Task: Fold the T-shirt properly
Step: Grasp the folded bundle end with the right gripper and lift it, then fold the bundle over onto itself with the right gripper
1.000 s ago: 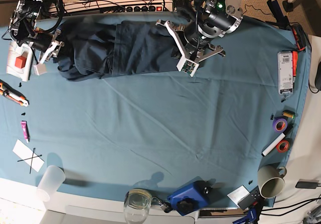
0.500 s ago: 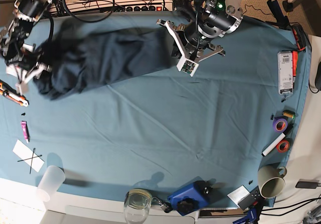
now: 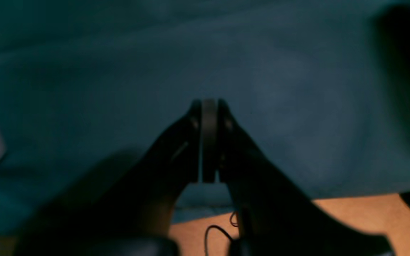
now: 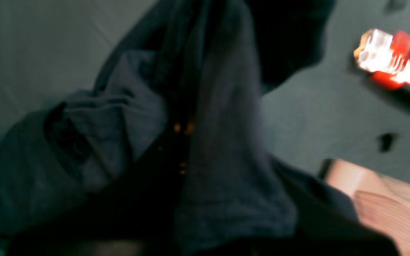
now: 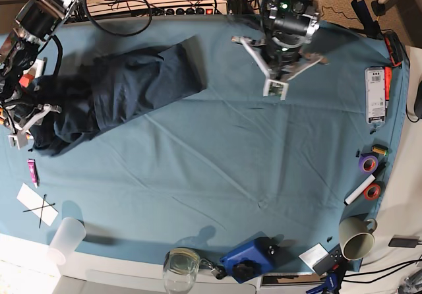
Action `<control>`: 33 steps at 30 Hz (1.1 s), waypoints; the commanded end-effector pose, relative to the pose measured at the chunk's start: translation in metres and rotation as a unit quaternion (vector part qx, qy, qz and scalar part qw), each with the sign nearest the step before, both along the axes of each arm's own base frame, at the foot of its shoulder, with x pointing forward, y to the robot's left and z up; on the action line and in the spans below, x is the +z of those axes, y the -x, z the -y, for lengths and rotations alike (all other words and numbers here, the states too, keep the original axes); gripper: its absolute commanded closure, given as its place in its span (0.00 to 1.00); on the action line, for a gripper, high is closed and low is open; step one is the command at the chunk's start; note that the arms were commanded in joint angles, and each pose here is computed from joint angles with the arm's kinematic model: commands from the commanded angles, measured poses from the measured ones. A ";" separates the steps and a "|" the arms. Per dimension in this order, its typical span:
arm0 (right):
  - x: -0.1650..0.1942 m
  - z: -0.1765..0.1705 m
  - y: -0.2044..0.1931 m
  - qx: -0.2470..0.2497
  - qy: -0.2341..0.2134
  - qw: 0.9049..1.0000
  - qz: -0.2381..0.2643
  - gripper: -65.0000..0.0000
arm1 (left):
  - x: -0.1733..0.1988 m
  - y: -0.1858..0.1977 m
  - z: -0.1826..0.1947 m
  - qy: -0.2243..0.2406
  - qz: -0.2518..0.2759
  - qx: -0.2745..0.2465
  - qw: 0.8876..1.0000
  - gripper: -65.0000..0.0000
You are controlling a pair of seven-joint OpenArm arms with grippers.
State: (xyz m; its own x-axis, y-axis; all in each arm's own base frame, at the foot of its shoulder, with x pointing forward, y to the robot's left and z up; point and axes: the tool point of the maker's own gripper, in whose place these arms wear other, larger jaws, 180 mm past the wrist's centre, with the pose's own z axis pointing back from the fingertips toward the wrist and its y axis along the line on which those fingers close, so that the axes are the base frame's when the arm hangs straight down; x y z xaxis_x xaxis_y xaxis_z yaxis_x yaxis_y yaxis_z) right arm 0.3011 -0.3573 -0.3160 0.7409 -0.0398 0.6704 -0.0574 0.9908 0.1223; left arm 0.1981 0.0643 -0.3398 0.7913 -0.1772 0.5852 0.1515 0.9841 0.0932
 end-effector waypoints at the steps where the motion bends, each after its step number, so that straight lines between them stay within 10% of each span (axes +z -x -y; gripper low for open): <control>1: 0.024 0.003 -0.007 0.007 0.021 0.999 0.036 1.00 | 0.015 -0.006 -0.001 0.005 0.029 0.008 1.000 1.00; 21: 0.030 -0.125 0.004 0.200 0.080 0.976 0.029 1.00 | 0.019 0.021 -0.011 -0.001 0.028 0.012 1.000 1.00; 33: -0.005 -0.200 0.030 0.340 0.051 0.939 -0.021 1.00 | 0.019 0.023 -0.018 -0.009 0.033 0.033 0.999 1.00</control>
